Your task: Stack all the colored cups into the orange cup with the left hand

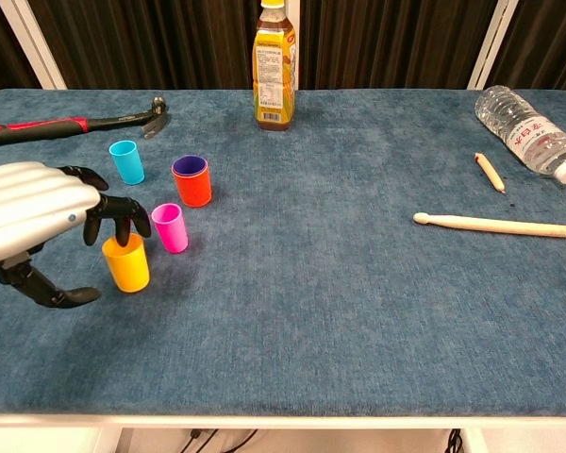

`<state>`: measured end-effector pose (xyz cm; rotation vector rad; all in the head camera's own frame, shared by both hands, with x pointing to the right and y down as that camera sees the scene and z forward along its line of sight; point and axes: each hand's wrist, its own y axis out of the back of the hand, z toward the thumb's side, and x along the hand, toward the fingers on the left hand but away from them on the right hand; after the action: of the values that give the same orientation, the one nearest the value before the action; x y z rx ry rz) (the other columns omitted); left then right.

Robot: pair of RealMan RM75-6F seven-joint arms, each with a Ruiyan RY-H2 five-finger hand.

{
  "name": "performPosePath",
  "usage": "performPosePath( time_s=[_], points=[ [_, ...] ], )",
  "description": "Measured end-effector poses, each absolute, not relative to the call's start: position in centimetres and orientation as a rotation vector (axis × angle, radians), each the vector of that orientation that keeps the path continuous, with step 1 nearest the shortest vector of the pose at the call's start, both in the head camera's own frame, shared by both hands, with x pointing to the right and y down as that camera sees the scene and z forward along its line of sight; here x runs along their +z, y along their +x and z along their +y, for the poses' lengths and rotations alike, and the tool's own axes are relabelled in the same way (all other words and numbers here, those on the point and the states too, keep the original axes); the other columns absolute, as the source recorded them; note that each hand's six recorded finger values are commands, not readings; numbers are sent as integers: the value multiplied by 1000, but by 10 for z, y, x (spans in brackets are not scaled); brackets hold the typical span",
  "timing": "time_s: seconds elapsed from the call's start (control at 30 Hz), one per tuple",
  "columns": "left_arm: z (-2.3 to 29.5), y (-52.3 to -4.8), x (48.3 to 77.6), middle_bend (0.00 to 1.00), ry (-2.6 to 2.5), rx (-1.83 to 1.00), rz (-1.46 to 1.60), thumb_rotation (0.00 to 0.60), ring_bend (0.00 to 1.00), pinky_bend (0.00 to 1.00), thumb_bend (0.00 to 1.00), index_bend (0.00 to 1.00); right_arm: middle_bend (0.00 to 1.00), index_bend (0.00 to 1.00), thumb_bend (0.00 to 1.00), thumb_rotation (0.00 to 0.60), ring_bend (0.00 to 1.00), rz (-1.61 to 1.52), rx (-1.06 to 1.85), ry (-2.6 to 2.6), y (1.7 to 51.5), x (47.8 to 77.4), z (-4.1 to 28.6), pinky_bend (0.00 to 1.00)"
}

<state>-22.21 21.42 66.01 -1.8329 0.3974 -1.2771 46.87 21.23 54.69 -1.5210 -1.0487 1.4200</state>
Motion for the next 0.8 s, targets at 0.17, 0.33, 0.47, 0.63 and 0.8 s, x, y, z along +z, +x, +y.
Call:
performPosePath(
  time_s=[0.17, 0.33, 0.47, 0.63, 0.8],
  points=[
    [214, -221, 658, 386, -1818, -1268, 394, 600, 399, 178, 248, 330, 0, 0, 279, 600, 0, -1052, 1427, -1520, 470, 548, 212, 0],
    [215, -217, 653, 382, -1814, -1243, 397, 600, 399, 186, 247, 324, 0, 0, 280, 600, 0, -1046, 1427, -1523, 469, 549, 212, 0],
    [214, -214, 647, 386, -1794, -1224, 402, 600, 399, 197, 247, 334, 0, 0, 280, 600, 0, -1047, 1436, -1520, 471, 550, 212, 0],
    [209, -213, 646, 378, -1765, -1220, 425, 600, 399, 203, 247, 330, 0, 0, 279, 600, 0, -1042, 1443, -1524, 471, 551, 213, 0],
    [206, -215, 650, 363, -1765, -1230, 429, 600, 386, 212, 247, 312, 0, 0, 280, 600, 0, -1040, 1450, -1524, 472, 551, 213, 0]
  ],
)
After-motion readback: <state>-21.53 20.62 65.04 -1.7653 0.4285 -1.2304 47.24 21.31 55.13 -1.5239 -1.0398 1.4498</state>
